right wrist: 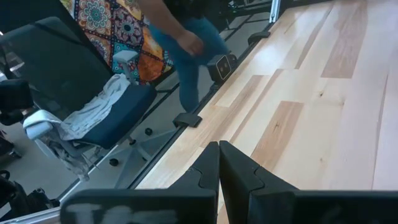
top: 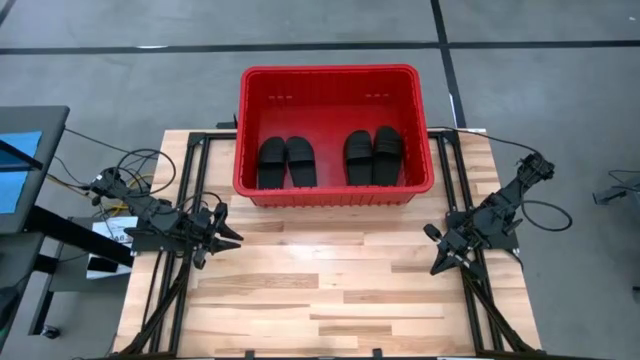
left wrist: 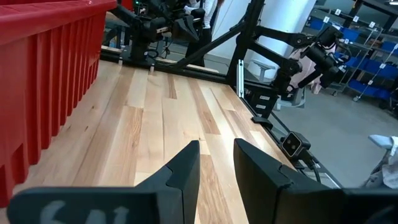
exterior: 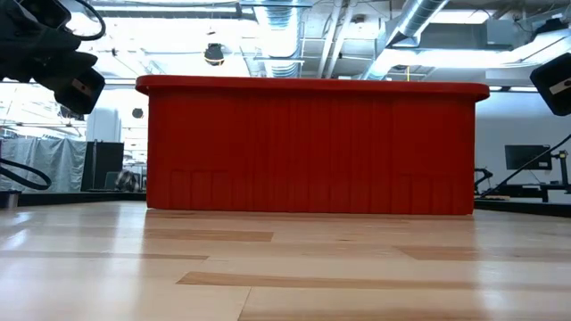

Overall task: Pick and place slides into bin
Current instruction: Return to Home Position

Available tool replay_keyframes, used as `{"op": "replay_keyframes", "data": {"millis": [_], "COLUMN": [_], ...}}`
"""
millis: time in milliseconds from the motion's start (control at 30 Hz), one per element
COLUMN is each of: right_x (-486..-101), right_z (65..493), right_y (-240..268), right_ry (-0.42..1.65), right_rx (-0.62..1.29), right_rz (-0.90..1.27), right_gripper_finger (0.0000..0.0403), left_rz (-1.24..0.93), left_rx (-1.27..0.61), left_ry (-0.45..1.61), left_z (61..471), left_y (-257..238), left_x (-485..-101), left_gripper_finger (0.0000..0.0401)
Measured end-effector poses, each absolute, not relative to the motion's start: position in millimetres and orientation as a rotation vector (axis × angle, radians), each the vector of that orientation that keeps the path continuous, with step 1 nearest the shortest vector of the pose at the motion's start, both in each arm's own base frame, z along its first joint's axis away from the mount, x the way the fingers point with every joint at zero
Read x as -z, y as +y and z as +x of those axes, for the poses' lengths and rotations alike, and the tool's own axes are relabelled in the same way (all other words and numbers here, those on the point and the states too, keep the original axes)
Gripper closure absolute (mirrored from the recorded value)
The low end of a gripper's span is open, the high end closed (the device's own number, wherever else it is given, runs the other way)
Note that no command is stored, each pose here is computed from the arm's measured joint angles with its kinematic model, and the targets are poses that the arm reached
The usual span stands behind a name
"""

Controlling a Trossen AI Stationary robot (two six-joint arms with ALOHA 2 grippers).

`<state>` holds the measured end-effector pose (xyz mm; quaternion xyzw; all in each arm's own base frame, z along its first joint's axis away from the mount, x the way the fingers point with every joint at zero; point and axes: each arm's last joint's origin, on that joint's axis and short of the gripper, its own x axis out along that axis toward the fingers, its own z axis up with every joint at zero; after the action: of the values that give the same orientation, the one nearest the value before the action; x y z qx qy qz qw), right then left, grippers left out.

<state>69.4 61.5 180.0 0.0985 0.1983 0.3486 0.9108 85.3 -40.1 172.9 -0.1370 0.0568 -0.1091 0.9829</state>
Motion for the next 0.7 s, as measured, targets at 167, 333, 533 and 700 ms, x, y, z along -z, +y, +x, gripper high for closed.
{"op": "replay_keyframes", "data": {"millis": [167,333,533,700], "right_x": [-180.0,-180.0,-180.0,-180.1], "right_z": [69.4,69.4,69.4,69.4], "right_y": [61.4,61.4,61.4,61.4], "right_ry": [0.409,0.409,0.409,0.408], "right_rx": [-0.719,-0.718,-0.718,-0.718], "right_rz": [0.203,0.203,0.203,0.203], "right_gripper_finger": [0.0403,0.0403,0.0403,0.0403], "left_rz": [-0.276,-0.266,-0.263,-0.262], "left_rx": [0.219,0.220,0.220,0.220], "left_ry": [0.115,0.114,0.114,0.114], "left_z": [85.3,85.3,85.4,85.4], "left_y": [-40.1,-40.1,-40.1,-40.1], "left_x": [-172.8,-172.8,-172.7,-172.7], "left_gripper_finger": [0.0312,0.0312,0.0312,0.0312]}}
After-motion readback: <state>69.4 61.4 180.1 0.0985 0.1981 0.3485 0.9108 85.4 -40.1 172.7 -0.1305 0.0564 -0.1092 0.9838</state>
